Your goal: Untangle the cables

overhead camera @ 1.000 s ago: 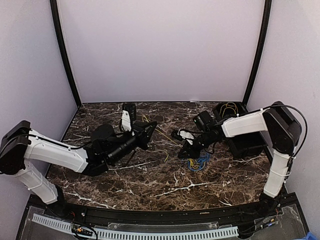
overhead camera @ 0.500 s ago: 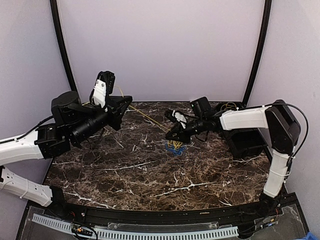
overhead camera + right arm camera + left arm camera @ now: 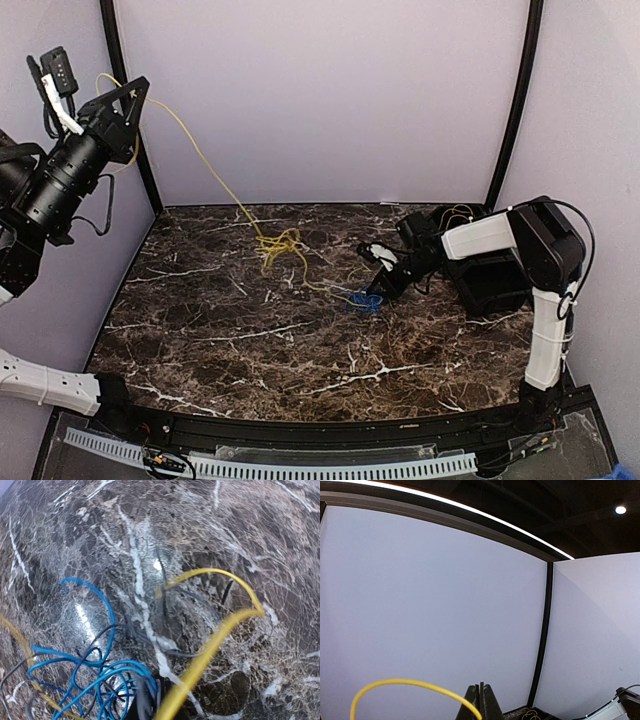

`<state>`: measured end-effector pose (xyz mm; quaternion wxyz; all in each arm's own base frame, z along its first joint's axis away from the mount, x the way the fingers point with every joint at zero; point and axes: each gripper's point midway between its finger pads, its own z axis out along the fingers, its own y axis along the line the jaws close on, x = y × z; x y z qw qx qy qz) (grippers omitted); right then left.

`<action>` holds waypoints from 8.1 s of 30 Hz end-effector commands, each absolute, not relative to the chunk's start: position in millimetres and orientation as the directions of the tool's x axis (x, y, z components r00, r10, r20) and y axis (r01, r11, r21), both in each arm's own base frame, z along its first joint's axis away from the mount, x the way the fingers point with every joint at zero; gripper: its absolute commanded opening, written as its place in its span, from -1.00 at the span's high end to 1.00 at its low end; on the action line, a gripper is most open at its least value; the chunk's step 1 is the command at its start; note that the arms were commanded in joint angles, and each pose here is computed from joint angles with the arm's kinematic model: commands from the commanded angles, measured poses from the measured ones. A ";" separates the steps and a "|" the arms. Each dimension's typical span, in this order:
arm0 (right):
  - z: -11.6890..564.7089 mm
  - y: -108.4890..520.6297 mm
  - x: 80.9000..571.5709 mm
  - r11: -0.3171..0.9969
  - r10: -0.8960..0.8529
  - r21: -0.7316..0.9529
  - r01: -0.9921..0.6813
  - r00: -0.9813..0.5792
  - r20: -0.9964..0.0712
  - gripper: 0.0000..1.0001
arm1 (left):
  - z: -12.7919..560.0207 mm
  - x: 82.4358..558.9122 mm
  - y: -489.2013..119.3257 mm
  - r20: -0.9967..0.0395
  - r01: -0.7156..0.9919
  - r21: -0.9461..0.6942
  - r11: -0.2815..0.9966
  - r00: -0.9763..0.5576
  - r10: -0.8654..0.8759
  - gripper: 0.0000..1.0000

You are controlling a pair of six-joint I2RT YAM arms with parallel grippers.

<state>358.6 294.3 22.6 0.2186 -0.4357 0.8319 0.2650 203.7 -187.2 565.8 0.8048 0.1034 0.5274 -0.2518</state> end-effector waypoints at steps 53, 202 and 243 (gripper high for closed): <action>276.9 281.5 330.0 0.331 -0.581 -0.030 -0.943 -0.178 -0.794 -0.06 | 523.9 223.2 -248.3 -0.882 0.635 -0.224 0.739 0.190 -0.430 1.00; 189.3 -9.1 565.2 0.801 -0.587 -0.341 -0.492 -0.539 -0.603 1.00 | 266.5 258.0 -309.9 -0.883 0.545 -0.467 0.696 -0.327 -0.336 -0.17; 150.5 -0.4 538.6 0.735 -0.671 -0.408 -0.542 -0.672 -0.315 0.26 | 241.8 263.7 -305.8 -0.873 0.526 -0.484 0.699 -0.351 -0.340 -0.16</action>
